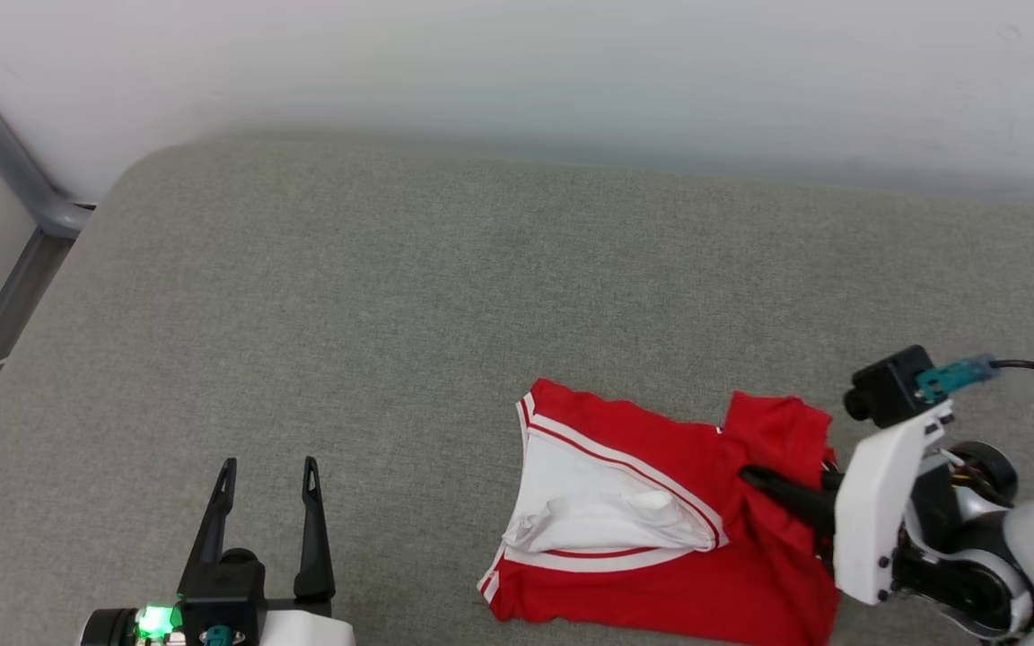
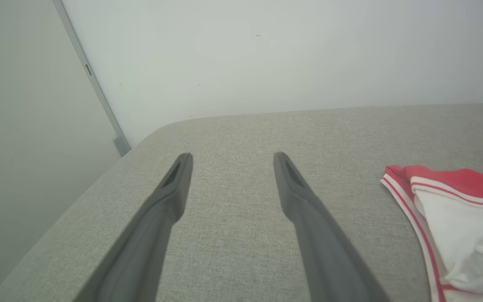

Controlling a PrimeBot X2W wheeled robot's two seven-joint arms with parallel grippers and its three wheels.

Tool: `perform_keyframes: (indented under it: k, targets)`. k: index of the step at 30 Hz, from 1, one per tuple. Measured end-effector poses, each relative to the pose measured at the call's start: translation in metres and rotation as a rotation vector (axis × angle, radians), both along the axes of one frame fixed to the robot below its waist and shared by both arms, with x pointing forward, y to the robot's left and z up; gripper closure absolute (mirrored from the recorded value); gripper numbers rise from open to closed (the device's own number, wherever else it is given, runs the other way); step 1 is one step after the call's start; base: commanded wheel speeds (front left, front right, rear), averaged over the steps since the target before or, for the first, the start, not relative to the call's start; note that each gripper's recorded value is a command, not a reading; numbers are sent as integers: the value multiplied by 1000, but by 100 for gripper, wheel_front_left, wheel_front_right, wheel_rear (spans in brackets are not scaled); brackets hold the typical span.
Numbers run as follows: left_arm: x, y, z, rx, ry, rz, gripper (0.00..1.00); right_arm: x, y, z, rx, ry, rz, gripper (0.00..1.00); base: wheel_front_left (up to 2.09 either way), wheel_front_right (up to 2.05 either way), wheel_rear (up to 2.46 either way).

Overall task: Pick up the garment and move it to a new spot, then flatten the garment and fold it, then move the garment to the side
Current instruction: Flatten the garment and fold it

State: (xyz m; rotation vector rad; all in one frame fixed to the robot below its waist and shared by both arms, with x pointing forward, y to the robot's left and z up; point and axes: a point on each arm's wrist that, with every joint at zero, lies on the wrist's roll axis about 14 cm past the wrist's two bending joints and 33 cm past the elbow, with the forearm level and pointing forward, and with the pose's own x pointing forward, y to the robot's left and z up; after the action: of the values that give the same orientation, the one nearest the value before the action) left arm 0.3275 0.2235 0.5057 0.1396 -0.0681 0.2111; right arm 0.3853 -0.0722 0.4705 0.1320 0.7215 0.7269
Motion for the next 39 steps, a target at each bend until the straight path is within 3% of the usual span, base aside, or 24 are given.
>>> perform_keyframes:
  k: [14, 24, 25, 26, 27, 34, 39]
  targets:
    - [8, 2, -6, -3, 21, 13, 0, 14, 91, -25, -46, -3, 184, 100, 0, 0, 0]
    - [12, -1, -11, -13, 37, 16, 0, 12, 98, -74, -158, 58, 209, 100, 0, 0, 0]
    - [12, -1, -12, -13, 38, 16, 0, 12, 98, -75, -157, 51, 210, 82, 0, 0, 0]
    - [12, -1, -12, -13, 38, 16, 0, 14, 98, -73, -149, 38, 204, 24, 0, 0, 0]
    - [12, 0, -11, -14, 36, 17, 0, 16, 97, -69, -135, 11, 192, 0, 0, 0, 0]
    - [9, -3, -5, -9, 15, -4, 0, 32, 82, -24, -57, -177, 133, 0, 0, 0, 0]
    - [7, -9, -2, -6, 3, -30, 0, 51, 47, 20, 6, -369, 12, 0, 0, 0, 0]
